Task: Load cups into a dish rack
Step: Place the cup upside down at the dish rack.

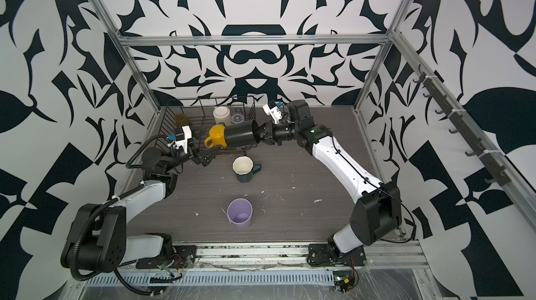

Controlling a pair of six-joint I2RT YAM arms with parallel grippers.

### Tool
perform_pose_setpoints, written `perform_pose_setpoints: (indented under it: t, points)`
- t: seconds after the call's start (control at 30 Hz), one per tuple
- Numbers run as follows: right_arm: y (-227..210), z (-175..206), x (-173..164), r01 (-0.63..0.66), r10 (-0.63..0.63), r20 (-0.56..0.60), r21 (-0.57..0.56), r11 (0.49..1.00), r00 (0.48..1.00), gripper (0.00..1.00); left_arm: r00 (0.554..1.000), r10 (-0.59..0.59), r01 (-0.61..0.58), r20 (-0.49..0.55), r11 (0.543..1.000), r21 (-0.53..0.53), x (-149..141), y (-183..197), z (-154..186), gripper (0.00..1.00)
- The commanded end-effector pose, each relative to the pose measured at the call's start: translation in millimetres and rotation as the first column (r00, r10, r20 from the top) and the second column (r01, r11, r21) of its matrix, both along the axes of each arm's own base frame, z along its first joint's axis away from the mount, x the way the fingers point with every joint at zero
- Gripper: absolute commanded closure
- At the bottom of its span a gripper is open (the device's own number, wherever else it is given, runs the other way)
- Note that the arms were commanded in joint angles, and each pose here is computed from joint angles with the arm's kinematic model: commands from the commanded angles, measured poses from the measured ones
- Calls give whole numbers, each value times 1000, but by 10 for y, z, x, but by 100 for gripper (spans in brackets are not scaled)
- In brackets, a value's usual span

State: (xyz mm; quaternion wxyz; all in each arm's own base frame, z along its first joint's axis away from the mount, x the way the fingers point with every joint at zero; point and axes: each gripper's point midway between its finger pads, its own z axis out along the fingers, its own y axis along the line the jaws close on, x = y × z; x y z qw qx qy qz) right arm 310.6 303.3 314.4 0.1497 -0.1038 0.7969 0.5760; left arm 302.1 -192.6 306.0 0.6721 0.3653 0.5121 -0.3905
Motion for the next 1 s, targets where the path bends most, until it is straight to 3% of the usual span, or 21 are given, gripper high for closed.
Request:
perform_pose_setpoints:
  t: [0.0,0.2,0.97]
  points:
    - [66,514,-67,-61,45,161,94,994,986,100,994,-29,21,109,997,74,-169,-136,166,1]
    - [156,494,-62,-79,63,161,94,992,985,100,988,-4,-22,152,986,163,-281,-233,149,1]
    - [505,406,-295,-187,172,108,142,972,979,100,983,-35,5,179,986,166,-362,-333,200,1]
